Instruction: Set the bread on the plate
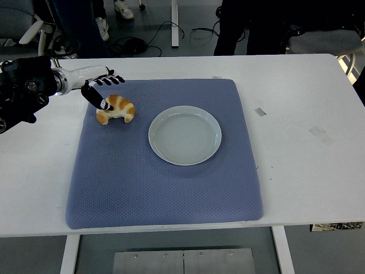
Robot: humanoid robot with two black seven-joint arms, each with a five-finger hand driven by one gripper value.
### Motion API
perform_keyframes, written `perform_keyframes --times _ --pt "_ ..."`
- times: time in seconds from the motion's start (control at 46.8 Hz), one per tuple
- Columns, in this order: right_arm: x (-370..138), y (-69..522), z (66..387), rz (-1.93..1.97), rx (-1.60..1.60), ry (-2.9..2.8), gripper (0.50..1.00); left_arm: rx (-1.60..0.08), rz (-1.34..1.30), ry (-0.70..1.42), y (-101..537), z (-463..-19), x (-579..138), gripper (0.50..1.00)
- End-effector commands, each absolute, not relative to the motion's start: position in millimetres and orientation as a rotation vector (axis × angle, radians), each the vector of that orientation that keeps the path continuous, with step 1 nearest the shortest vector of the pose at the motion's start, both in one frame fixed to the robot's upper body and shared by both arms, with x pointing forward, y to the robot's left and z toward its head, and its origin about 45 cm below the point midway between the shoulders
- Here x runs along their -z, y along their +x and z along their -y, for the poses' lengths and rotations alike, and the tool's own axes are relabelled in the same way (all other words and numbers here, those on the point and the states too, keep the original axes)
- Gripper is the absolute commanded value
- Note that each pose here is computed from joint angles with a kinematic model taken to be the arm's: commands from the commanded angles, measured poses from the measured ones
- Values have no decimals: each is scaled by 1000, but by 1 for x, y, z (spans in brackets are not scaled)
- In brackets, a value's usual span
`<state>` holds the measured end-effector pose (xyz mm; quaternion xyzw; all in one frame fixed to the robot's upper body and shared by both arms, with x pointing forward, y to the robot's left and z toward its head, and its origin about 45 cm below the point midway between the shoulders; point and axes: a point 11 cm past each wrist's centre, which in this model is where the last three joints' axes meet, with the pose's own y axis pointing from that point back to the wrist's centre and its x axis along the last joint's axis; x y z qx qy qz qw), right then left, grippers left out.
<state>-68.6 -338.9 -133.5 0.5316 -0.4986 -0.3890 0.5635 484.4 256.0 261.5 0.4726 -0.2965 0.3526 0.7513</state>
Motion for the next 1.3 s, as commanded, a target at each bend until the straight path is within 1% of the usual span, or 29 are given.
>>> perform_keyframes --times 0.0,0.534,0.705,0.833,1.004,1.282 --pt "133 -69 339 1174 916 1250 1000 -770 656 1037 483 -256 -258 863" --pt "134 -69 339 1173 915 1251 1000 -774 673 1031 476 -250 -242 857" --pt "134 -69 339 1172 915 1252 1000 -775 681 1036 476 -251 -241 840" --pt "133 -69 339 1174 916 1250 1000 -777 724 1050 477 -252 -243 808" --pt "133 -69 339 1174 916 1250 1000 -786 740 1050 477 -253 -243 799" --pt "134 -69 339 1173 915 1251 1000 -782 734 1042 474 -248 -235 799"
